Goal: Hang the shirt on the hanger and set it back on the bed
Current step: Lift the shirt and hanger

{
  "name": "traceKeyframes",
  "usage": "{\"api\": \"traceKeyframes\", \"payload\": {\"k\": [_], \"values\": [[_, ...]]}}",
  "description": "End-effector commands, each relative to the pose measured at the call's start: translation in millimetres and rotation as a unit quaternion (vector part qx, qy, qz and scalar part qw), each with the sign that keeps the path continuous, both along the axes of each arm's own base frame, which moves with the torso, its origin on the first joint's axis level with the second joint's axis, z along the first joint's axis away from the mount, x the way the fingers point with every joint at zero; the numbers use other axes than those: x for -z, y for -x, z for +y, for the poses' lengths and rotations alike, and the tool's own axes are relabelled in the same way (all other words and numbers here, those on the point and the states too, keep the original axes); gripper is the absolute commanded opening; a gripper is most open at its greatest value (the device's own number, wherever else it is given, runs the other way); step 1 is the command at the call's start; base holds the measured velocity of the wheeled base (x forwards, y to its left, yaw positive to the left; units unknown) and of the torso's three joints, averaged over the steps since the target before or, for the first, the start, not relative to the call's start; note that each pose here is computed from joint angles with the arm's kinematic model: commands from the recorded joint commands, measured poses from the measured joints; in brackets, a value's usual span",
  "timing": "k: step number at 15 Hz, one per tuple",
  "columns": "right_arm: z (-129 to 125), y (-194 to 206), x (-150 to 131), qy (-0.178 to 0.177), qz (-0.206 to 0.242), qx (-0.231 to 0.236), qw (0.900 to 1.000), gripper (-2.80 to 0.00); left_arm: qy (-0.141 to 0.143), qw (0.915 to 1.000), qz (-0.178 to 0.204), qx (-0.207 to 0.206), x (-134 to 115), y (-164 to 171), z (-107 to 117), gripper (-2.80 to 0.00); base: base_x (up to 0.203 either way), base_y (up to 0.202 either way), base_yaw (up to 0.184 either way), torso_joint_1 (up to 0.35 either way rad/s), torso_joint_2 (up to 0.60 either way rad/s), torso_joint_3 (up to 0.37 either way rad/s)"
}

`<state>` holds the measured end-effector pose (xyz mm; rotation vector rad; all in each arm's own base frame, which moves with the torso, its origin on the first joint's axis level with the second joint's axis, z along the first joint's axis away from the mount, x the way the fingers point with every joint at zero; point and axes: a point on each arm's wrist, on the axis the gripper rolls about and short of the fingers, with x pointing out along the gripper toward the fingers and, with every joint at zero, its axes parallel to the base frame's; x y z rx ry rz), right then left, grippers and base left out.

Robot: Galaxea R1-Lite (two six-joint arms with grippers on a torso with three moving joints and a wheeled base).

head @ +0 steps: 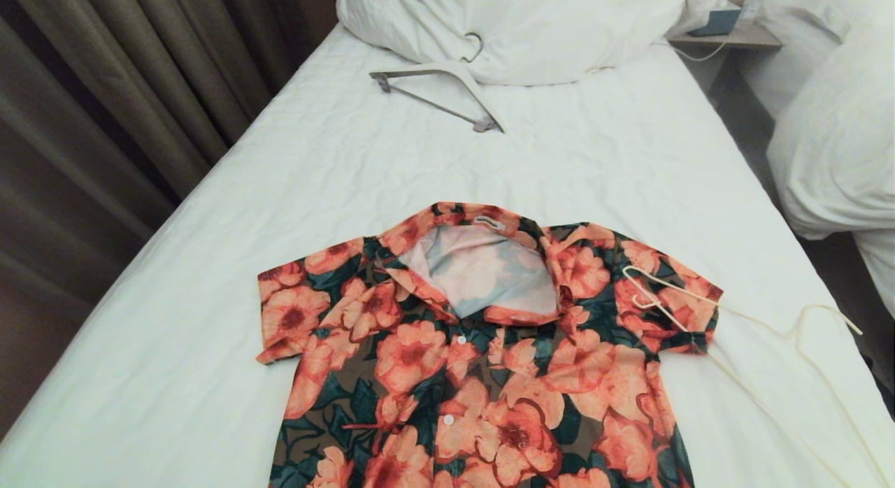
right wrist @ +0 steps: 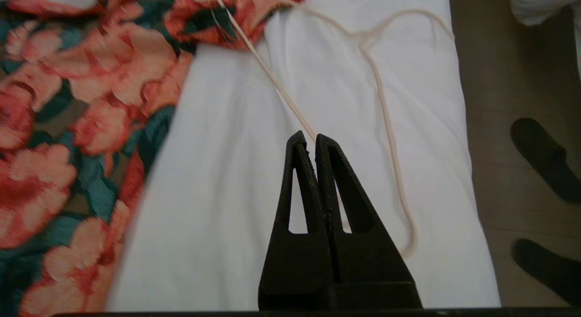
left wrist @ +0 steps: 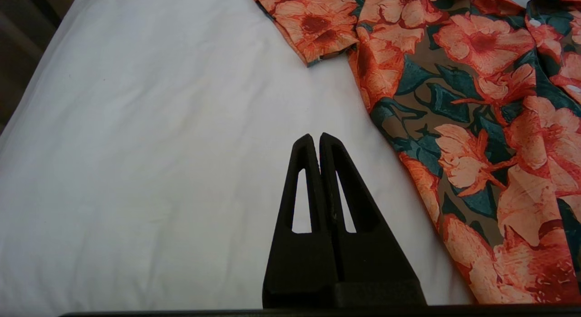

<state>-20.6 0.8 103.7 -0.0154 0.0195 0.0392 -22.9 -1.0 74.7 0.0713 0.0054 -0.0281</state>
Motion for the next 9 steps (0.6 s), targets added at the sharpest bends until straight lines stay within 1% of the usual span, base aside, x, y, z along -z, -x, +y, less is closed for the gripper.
{"api": "traceKeyframes", "payload": {"k": [1, 2, 3, 4, 5, 6, 7, 9], "values": [[0, -9, -16, -0.001, 0.028, -0.004, 1.000, -2.80, 0.000, 1.0000, 0.001, 0.000, 0, 0, 0, -2.80, 0.000, 0.000, 0.000, 0.000, 0.00, 0.000], [0, -13, -26, -0.006, 0.035, -0.006, 0.999, -2.80, 0.000, 1.0000, 0.001, 0.000, 0, 0, 0, -2.80, 0.000, 0.000, 0.000, 0.000, 0.00, 0.000], [0, -19, -37, -0.020, 0.043, -0.008, 0.999, -2.80, 0.000, 1.0000, 0.001, 0.000, 0, 0, 0, -2.80, 0.000, 0.000, 0.000, 0.000, 0.00, 0.000], [1, -25, -48, -0.045, 0.053, -0.012, 0.998, -2.80, 0.000, 1.0000, 0.001, 0.000, 0, 0, 0, -2.80, 0.000, 0.000, 0.000, 0.000, 0.00, 0.000], [1, -33, -59, -0.078, 0.064, -0.018, 0.995, -2.80, 0.000, 1.0000, 0.001, 0.000, 0, 0, 0, -2.80, 0.000, 0.000, 0.000, 0.000, 0.00, 0.000], [2, -41, -71, -0.119, 0.073, -0.024, 0.990, -2.80, 0.000, 1.0000, 0.001, 0.000, 0, 0, 0, -2.80, 0.000, 0.000, 0.000, 0.000, 0.00, 0.000], [2, -52, -80, -0.158, 0.092, -0.027, 0.983, -2.80, 0.000, 1.0000, 0.001, 0.000, 0, 0, 0, -2.80, 0.000, 0.000, 0.000, 0.000, 0.00, 0.000], [3, -82, -94, -0.219, 0.139, -0.031, 0.965, -2.80, 0.000, 1.0000, 0.001, 0.000, 0, 0, 0, -2.80, 0.000, 0.000, 0.000, 0.000, 0.00, 0.000]]}}
